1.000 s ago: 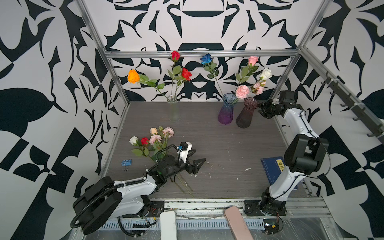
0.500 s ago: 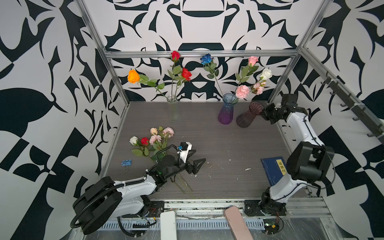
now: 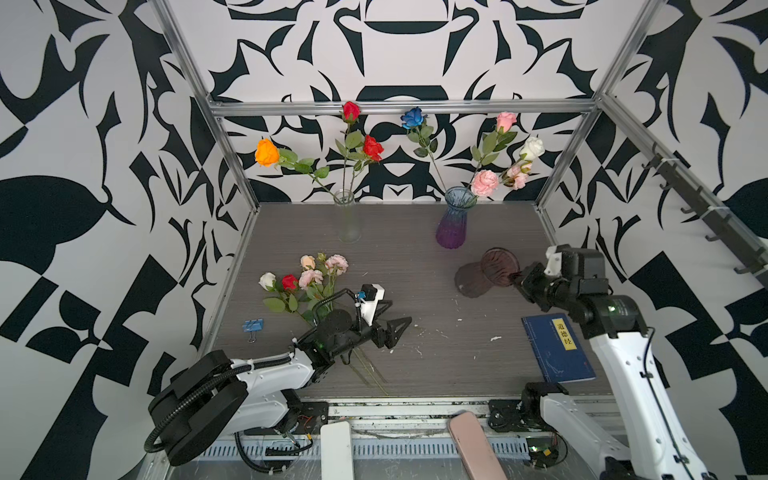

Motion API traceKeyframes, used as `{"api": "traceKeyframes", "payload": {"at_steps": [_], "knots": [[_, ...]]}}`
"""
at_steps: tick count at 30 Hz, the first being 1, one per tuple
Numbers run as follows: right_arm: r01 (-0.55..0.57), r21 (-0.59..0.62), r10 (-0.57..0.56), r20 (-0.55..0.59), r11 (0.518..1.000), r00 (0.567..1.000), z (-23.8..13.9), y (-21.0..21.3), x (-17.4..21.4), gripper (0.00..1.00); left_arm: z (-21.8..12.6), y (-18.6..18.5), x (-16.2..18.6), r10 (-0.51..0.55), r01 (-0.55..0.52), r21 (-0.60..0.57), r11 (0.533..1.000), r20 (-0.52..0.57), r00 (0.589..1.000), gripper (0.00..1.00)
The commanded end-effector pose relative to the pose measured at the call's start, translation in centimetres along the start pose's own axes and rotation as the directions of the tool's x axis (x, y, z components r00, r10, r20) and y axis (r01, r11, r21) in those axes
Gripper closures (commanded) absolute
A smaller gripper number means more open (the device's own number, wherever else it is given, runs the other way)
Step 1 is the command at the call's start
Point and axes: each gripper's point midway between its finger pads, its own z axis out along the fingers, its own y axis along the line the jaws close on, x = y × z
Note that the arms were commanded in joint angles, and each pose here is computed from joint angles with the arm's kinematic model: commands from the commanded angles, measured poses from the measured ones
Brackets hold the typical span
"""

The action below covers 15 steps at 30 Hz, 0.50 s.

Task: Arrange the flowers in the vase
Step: 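Lift the dark purple vase with the right gripper and carry it toward the robot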

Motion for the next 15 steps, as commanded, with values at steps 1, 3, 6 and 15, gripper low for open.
{"api": "traceKeyframes", "payload": {"at_steps": [1, 3, 6, 15], "knots": [[-0.003, -0.089, 0.004, 0.009, 0.996, 1.000, 0.0, 1.9, 1.1, 1.00, 0.0, -0.1, -0.5, -0.011, 0.010, 0.008, 1.000, 0.021, 1.000, 0.11], [0.006, -0.089, -0.009, -0.028, 0.996, 1.000, 0.7, 1.6, 3.0, 1.00, 0.0, 0.0, -0.5, -0.014, 0.014, 0.002, 1.000, 0.022, 1.000, 0.11], [0.037, -0.068, -0.041, -0.064, 0.997, 0.997, 1.5, 1.3, 4.6, 1.00, 0.0, 0.0, -0.4, -0.017, 0.017, 0.001, 1.000, 0.019, 1.000, 0.12], [0.078, -0.081, -0.087, -0.115, 0.994, 0.990, 3.4, 3.1, 7.1, 1.00, 0.0, 0.2, -0.3, -0.024, 0.024, -0.008, 1.000, 0.016, 1.000, 0.13]]}}
